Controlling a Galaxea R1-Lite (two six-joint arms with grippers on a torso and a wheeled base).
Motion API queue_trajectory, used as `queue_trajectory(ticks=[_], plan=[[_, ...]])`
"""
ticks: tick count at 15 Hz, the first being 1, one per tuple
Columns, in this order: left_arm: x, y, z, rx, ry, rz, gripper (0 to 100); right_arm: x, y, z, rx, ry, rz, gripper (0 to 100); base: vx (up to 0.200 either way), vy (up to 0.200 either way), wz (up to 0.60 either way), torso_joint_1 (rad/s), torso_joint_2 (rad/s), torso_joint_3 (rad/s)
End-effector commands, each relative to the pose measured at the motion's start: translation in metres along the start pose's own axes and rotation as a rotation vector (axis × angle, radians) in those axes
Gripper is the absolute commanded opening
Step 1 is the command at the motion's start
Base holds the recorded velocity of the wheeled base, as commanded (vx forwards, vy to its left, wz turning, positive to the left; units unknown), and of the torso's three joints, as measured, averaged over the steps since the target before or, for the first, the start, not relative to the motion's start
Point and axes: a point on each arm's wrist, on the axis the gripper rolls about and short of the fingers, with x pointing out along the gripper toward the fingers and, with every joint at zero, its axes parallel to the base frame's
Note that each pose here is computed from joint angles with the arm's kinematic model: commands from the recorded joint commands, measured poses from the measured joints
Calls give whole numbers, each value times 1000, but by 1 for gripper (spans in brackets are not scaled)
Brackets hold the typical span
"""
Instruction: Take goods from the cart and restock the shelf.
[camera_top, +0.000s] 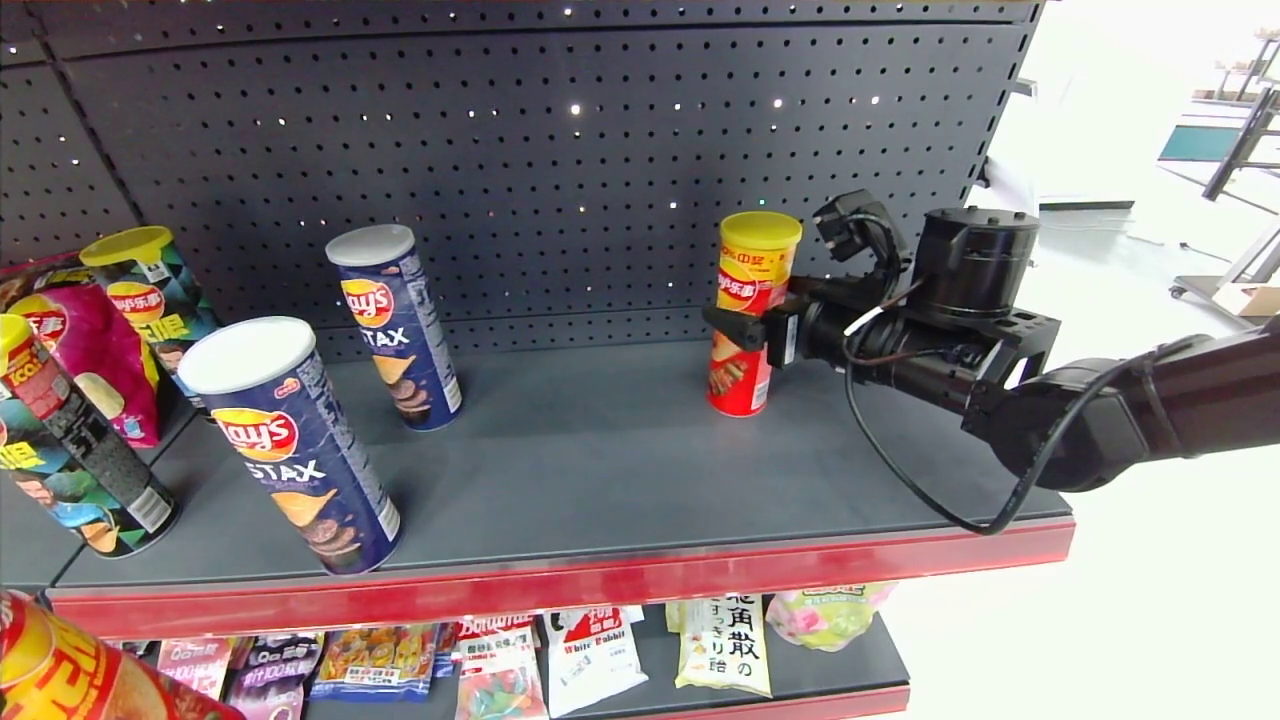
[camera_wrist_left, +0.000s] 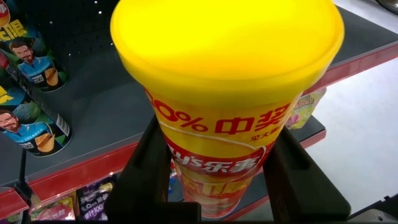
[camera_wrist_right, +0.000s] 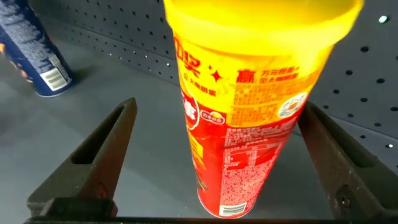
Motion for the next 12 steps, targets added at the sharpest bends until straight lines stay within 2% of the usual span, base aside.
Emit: queue_trajectory(ticks=[1,6,12], plan=[[-1,0,0,1,-3,0,0,2,-1,-3,1,8,-2,100,0,0,0,0,0,0],[0,0,0,1,-3,0,0,5,-12,-7,4,14,-29,100,0,0,0,0,0,0],[0,0,0,1,-1,0,0,8,-14,-5,6,3,-25,100,0,0,0,0,0,0]])
